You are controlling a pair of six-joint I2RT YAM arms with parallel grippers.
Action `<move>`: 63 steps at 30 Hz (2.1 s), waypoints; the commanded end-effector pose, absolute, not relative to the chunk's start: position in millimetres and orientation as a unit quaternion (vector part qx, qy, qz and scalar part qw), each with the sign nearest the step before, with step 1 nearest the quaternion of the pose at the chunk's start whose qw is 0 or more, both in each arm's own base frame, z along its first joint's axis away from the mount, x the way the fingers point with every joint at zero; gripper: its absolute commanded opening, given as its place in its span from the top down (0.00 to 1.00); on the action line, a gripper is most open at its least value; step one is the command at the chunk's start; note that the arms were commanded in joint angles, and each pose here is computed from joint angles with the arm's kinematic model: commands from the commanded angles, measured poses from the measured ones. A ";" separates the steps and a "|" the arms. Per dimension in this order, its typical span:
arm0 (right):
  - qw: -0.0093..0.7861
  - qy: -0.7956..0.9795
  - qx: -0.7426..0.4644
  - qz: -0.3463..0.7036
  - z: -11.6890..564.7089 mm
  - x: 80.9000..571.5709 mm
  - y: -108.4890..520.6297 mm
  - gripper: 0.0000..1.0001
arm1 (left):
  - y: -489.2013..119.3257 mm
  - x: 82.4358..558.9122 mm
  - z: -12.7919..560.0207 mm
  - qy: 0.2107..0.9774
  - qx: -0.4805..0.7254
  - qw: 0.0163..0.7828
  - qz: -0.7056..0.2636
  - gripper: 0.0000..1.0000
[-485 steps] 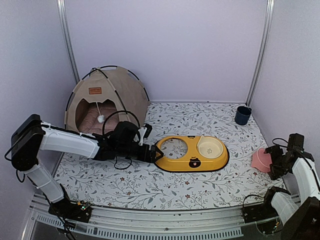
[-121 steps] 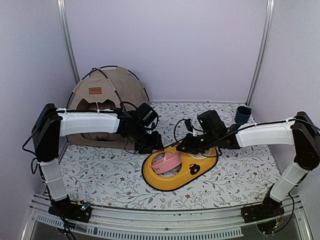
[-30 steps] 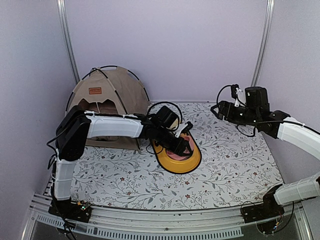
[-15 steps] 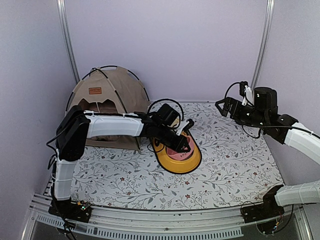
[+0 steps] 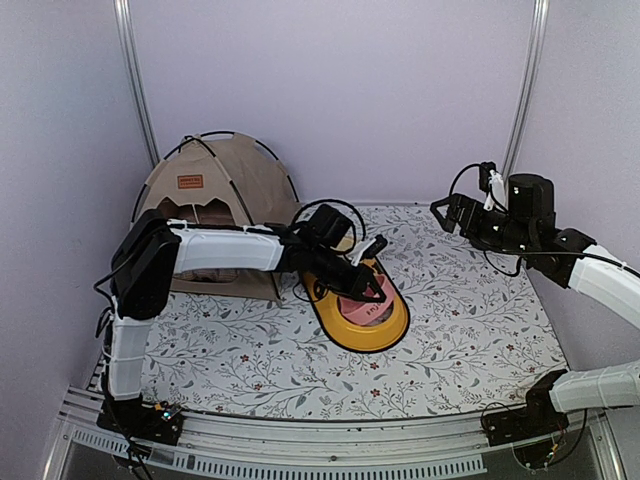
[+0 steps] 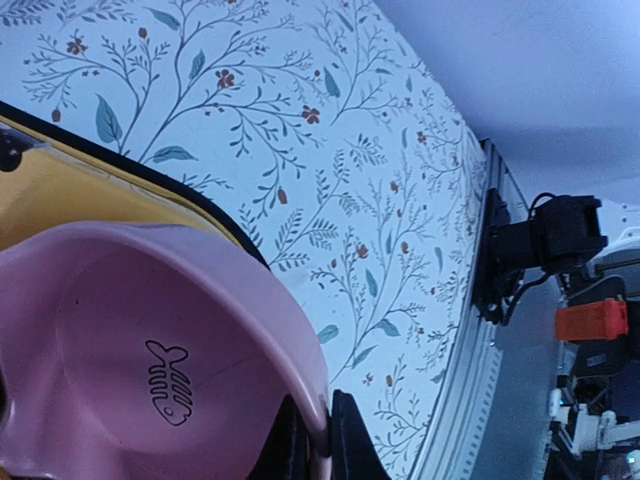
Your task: Set up the pet tent
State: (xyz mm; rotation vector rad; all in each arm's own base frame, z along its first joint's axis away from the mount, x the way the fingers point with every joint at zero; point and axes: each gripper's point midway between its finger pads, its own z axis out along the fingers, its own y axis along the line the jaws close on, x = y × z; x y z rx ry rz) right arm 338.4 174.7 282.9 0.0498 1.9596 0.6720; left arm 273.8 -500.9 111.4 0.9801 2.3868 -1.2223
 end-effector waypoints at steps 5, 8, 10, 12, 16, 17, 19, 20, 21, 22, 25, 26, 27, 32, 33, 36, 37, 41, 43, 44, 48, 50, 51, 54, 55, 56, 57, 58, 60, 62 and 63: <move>0.518 0.806 0.018 0.286 289.1 341.4 178.0 0.01 | -508.8 260.2 213.8 0.708 0.345 0.148 -0.598 1.00; 0.517 0.807 0.017 0.285 288.9 341.3 178.3 0.01 | -507.3 258.8 222.9 0.700 0.349 0.156 -0.603 1.00; 0.518 0.806 0.018 0.285 289.6 341.6 178.2 0.01 | -506.0 258.2 228.6 0.698 0.352 0.165 -0.602 1.00; 0.519 0.806 0.018 0.286 291.1 342.0 178.2 0.01 | -504.6 259.3 231.4 0.702 0.355 0.177 -0.591 1.00; 0.518 0.806 0.018 0.286 291.2 342.5 178.7 0.01 | -502.1 262.6 228.5 0.723 0.371 0.211 -0.543 1.00; 0.518 0.806 0.018 0.286 291.0 342.6 179.1 0.01 | -501.7 264.5 223.4 0.733 0.374 0.220 -0.524 1.00; 0.517 0.807 0.018 0.286 290.6 343.4 179.2 0.01 | -499.1 270.2 211.0 0.761 0.378 0.239 -0.470 1.00; 0.518 0.807 0.018 0.285 291.0 343.8 179.3 0.01 | -498.1 272.4 205.7 0.772 0.382 0.249 -0.443 1.00; 0.517 0.807 0.018 0.286 291.2 344.0 179.7 0.01 | -497.1 275.8 199.7 0.782 0.384 0.259 -0.416 1.00; 0.517 0.807 0.018 0.285 291.4 344.4 179.7 0.01 | -495.8 278.1 192.1 0.793 0.388 0.264 -0.390 1.00; 0.517 0.807 0.018 0.285 291.8 345.4 180.0 0.01 | -495.8 281.2 173.2 0.811 0.401 0.274 -0.325 1.00; 0.517 0.807 0.019 0.285 291.7 345.8 179.9 0.01 | -497.0 281.3 167.7 0.814 0.406 0.277 -0.309 1.00; 0.517 0.807 0.018 0.285 291.9 346.0 180.3 0.01 | -498.7 280.7 162.6 0.816 0.411 0.279 -0.295 1.00; 0.514 0.810 0.018 0.283 289.2 345.8 180.4 0.01 | -509.3 277.3 141.0 0.823 0.430 0.284 -0.241 1.00; 0.513 0.811 0.019 0.282 288.2 345.7 180.0 0.01 | -510.0 278.2 135.5 0.825 0.430 0.285 -0.229 1.00; 0.512 0.811 0.019 0.282 287.3 344.5 179.5 0.01 | -508.7 283.8 121.3 0.834 0.429 0.286 -0.195 1.00; 0.512 0.812 0.019 0.281 287.0 344.1 179.0 0.01 | -508.2 285.2 117.4 0.836 0.429 0.286 -0.186 1.00; 0.512 0.812 0.019 0.278 286.8 343.2 177.5 0.01 | -508.0 284.8 104.8 0.840 0.434 0.278 -0.171 1.00; 0.512 0.813 0.020 0.277 286.4 343.2 177.3 0.01 | -508.4 283.6 100.5 0.841 0.435 0.275 -0.168 0.99; 0.512 0.813 0.019 0.277 286.1 343.1 177.3 0.01 | -508.2 283.4 98.8 0.841 0.436 0.274 -0.166 0.97; 0.511 0.814 0.019 0.277 285.0 343.6 177.7 0.01 | -508.6 281.8 96.0 0.842 0.438 0.272 -0.160 0.83; 0.509 0.815 0.018 0.277 283.6 343.9 178.4 0.01 | -508.7 281.2 96.1 0.842 0.438 0.272 -0.159 0.77; 0.509 0.815 0.018 0.277 283.7 344.1 178.4 0.01 | -508.9 280.9 97.1 0.841 0.439 0.273 -0.159 0.73; 0.507 0.816 0.017 0.277 282.7 344.0 178.9 0.01 | -510.4 280.1 99.4 0.840 0.439 0.275 -0.161 0.60; 0.507 0.816 0.018 0.277 282.7 344.0 178.7 0.01 | -510.6 280.8 100.3 0.840 0.439 0.276 -0.162 0.57; 0.506 0.817 0.018 0.276 281.3 344.0 178.7 0.01 | -511.1 280.1 100.5 0.840 0.439 0.275 -0.163 0.55; 0.505 0.818 0.017 0.275 280.3 343.7 178.8 0.01 | -511.9 279.0 100.9 0.839 0.439 0.275 -0.164 0.54; 0.504 0.819 0.018 0.273 279.0 343.9 178.1 0.01 | -512.3 278.9 101.6 0.839 0.439 0.275 -0.166 0.54; 0.500 0.823 0.017 0.270 275.6 343.6 177.9 0.01 | -513.3 277.6 101.8 0.838 0.440 0.273 -0.170 0.54; 0.492 0.829 0.016 0.265 269.5 343.0 177.8 0.01 | -515.0 274.4 100.7 0.838 0.441 0.267 -0.180 0.56; 0.490 0.831 0.016 0.263 267.5 342.9 177.4 0.01 | -516.4 272.4 100.2 0.837 0.441 0.264 -0.186 0.56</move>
